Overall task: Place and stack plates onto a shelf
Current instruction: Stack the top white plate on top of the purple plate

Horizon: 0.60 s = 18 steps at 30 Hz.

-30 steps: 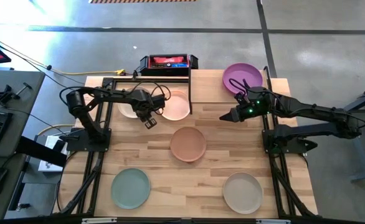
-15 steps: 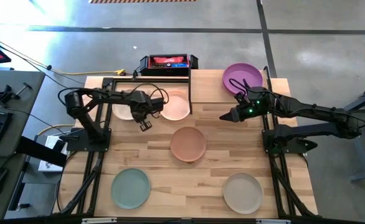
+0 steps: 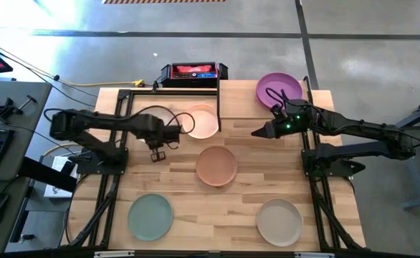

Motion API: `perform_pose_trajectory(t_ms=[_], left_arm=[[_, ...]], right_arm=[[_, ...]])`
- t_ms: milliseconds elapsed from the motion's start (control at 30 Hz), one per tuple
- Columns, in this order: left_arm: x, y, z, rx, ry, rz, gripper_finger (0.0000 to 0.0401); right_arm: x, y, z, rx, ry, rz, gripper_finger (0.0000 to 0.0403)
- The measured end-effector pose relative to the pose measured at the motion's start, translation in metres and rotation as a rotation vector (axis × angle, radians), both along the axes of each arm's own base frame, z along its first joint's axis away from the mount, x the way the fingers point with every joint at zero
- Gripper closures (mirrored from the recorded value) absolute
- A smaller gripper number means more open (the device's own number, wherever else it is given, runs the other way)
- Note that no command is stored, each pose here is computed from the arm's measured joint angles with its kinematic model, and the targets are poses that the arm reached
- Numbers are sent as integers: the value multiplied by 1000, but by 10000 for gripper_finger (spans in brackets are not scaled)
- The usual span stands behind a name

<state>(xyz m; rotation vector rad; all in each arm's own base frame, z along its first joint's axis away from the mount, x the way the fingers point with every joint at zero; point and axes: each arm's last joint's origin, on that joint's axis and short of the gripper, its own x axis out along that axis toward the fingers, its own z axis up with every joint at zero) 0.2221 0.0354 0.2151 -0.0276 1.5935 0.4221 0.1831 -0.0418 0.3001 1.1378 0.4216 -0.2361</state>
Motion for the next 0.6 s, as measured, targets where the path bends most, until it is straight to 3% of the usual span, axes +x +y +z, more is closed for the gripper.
perform_pose_trajectory(t_ms=[267, 433, 600], left_arm=[[-13, -39, 23, 1, -36, -328, 400], [-10, -59, 42, 48, -54, -494, 400], [-4, -77, 66, 97, -113, -663, 400]], right_arm=[[8, 7, 3, 4, -50, 30, 312], [21, 20, 8, 15, -128, 90, 312], [37, 30, 6, 40, -168, 64, 312]])
